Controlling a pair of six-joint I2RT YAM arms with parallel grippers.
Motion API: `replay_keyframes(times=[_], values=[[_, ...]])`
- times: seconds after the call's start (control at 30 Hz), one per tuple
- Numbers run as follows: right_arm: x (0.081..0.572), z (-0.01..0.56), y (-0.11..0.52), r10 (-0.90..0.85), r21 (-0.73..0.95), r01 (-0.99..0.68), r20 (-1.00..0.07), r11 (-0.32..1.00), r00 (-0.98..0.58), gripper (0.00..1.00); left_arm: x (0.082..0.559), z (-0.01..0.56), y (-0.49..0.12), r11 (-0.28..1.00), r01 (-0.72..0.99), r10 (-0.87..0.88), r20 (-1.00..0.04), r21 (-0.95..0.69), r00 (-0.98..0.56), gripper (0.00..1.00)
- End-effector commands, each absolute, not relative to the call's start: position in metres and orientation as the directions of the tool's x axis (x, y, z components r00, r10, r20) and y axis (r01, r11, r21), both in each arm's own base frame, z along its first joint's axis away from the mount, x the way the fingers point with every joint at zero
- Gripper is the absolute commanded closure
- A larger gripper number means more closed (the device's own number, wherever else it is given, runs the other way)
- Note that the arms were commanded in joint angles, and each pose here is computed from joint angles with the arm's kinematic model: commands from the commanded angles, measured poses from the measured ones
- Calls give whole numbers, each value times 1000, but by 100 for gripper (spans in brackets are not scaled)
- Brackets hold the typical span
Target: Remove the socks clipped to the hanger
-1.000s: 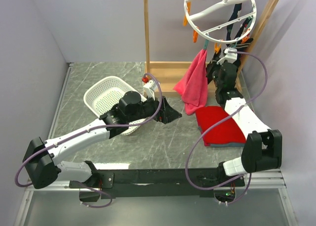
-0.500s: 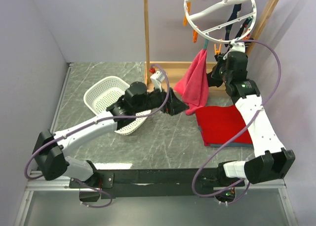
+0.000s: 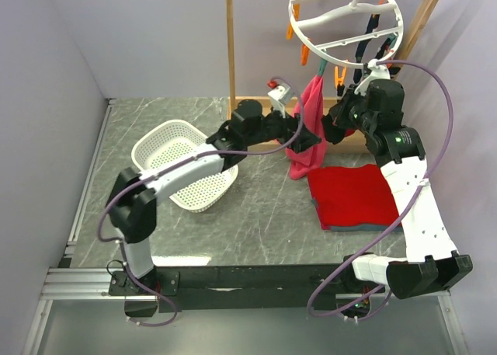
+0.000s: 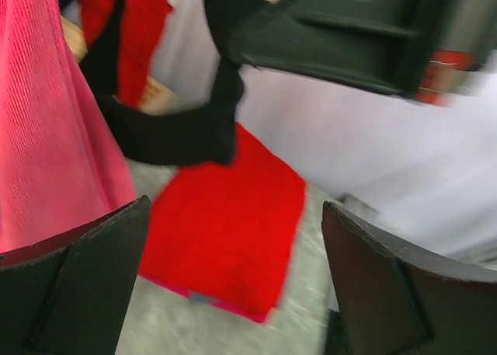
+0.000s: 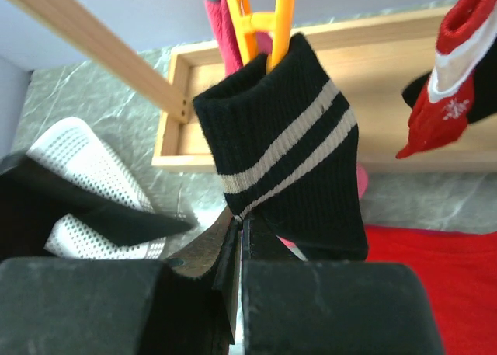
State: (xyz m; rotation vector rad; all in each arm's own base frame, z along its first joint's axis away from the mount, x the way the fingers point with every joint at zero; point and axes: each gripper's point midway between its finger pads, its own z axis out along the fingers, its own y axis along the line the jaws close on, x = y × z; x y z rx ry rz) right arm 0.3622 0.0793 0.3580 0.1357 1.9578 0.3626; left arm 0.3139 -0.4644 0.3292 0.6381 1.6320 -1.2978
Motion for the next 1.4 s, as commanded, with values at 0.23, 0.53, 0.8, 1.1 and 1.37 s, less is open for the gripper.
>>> replay_keyframes(times=[0.23,0.53,0.8,1.1,1.37], values=[[344,382,100,287,383,-181,-870,906,-401,100,357,344,-486,345,933,-223,-974,-104,-26,4],[342,384,100,292,388,-176,-866,905,-405,96,361,354,-505,231,941,-307,-936,-247,-171,5],[341,379,87,308,375,-101,-864,921,-397,90,353,354,-510,105,903,-314,-876,-416,-366,63],[344,396,70,321,342,13,-868,940,-379,59,342,356,-509,66,859,-286,-835,-507,-471,97],[356,437,72,247,248,39,-910,968,-332,28,333,348,-508,26,824,-270,-798,-566,-540,97]])
